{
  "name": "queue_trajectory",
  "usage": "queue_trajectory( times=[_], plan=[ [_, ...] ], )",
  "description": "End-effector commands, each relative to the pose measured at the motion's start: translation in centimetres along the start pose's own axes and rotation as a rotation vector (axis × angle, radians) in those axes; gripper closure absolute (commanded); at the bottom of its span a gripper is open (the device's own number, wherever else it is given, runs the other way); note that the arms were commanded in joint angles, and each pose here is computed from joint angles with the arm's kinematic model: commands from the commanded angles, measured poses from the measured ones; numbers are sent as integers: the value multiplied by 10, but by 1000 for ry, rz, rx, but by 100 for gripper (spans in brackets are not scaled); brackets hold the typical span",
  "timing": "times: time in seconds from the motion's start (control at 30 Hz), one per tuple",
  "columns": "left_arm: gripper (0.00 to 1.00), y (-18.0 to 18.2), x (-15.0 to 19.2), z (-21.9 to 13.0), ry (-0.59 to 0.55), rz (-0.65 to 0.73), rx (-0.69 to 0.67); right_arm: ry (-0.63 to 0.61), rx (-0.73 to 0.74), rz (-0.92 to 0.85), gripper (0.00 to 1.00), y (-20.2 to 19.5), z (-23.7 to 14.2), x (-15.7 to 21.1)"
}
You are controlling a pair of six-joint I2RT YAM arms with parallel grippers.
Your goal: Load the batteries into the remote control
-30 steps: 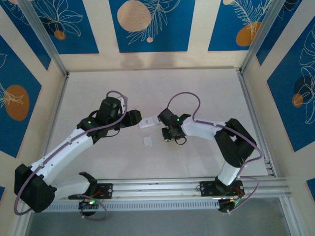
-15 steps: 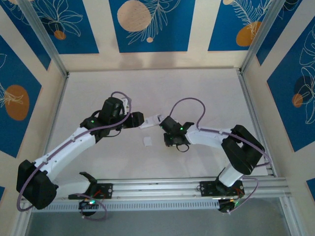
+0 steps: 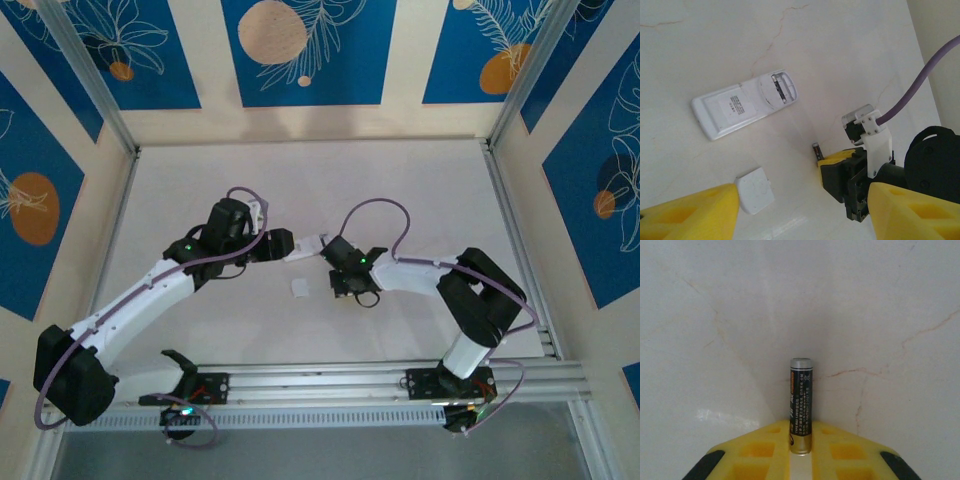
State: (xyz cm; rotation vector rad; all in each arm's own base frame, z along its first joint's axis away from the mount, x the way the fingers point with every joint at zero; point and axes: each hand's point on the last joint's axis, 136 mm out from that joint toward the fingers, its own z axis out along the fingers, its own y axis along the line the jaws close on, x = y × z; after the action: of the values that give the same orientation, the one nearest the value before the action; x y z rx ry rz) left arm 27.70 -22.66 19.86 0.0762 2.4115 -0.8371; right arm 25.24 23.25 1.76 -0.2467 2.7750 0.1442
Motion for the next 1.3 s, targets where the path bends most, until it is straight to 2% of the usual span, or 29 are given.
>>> queue_trajectory(
  times=[0.0, 0.13, 0.3, 0.53, 0.6, 0.73, 0.97, 1.27],
  plan=[
    [31, 0, -3, 2, -8, 39, 11, -6, 6, 7, 87, 1, -2, -7],
    [28, 0, -5, -6, 2, 158, -6, -84, -103, -22, 89, 9, -35, -29],
    [24, 1, -11, -24, -4, 315, -53, -50, -201, -73, 92, 5, -60, -68],
    [16, -8, -3, -35, -52, 316, 30, 14, -341, -131, 92, 24, -54, -113],
    [11, -13, 3, -39, -69, 309, 83, 63, -350, -120, 92, 26, -46, -119],
    [6, -16, 11, -49, -107, 301, 133, 137, -344, -65, 92, 24, -32, -121],
    [2, -9, 13, -60, -138, 317, 105, 216, -318, -52, 91, 25, -17, -114],
    [0, -6, 14, -58, -131, 311, 87, 234, -273, -2, 91, 22, 4, -116]
  ],
)
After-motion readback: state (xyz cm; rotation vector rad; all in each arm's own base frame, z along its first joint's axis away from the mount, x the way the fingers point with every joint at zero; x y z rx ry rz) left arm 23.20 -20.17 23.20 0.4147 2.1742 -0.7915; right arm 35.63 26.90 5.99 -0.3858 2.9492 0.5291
